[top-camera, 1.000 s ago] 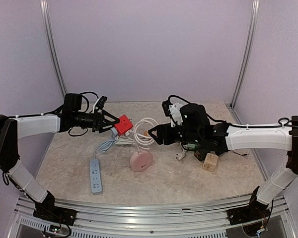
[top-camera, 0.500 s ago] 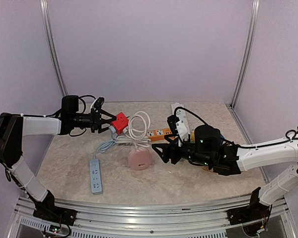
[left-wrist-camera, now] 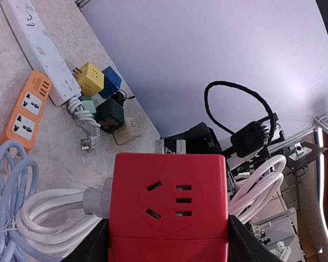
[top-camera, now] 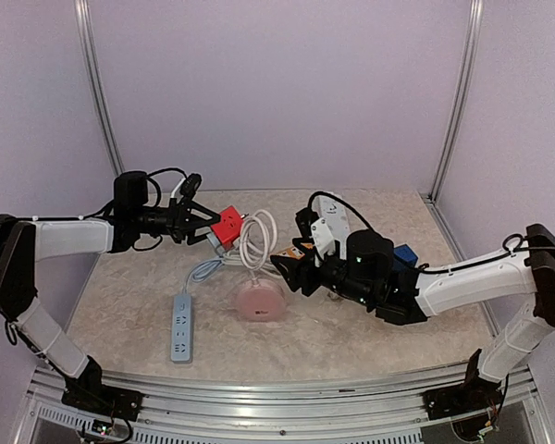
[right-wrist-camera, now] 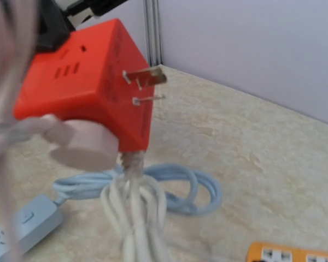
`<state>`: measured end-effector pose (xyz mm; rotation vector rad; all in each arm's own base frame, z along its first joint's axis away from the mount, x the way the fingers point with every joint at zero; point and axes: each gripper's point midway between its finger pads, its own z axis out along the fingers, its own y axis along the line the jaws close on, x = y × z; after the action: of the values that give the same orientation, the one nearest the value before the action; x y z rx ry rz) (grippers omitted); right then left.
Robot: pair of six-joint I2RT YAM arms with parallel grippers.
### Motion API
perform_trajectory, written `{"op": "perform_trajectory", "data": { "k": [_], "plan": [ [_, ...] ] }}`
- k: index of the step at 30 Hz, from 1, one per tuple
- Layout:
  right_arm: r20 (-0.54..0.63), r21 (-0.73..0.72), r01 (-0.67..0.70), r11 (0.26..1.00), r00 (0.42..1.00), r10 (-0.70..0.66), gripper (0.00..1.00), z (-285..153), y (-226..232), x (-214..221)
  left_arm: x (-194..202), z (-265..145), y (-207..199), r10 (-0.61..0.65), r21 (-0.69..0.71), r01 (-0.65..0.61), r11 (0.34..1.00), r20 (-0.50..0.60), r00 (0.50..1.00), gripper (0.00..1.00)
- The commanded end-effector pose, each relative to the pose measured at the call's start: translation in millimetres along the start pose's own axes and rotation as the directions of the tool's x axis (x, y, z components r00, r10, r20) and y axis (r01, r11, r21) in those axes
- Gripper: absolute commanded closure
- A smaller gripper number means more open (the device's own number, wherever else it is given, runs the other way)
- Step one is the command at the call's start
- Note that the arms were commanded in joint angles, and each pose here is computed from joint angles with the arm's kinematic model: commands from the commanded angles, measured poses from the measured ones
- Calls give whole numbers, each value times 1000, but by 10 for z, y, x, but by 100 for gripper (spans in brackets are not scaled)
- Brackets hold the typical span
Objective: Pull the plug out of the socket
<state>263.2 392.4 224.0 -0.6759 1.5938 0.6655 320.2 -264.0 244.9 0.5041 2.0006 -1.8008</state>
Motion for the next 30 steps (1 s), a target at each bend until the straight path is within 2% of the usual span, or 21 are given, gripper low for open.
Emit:
{"op": "perform_trajectory", "data": {
  "k": [1, 16, 23, 30],
  "plan": [
    [53, 1, 83, 997, 995, -83, 34, 198, 49, -163, -25, 7, -558, 161, 132, -155, 979, -31, 987, 81],
    [35, 52, 286, 957, 957, -288, 37, 510, 419, -21, -2, 20, -546, 137, 143, -132, 981, -20, 990, 81],
    [51, 130, 298, 946, 951, -306, 43, 558, 451, -72, 0, 21, -524, 130, 140, -127, 982, -15, 991, 81],
    [79, 133, 304, 943, 945, -316, 51, 557, 562, -110, 5, 27, -494, 121, 136, -118, 984, -15, 993, 81]
  ]
}}
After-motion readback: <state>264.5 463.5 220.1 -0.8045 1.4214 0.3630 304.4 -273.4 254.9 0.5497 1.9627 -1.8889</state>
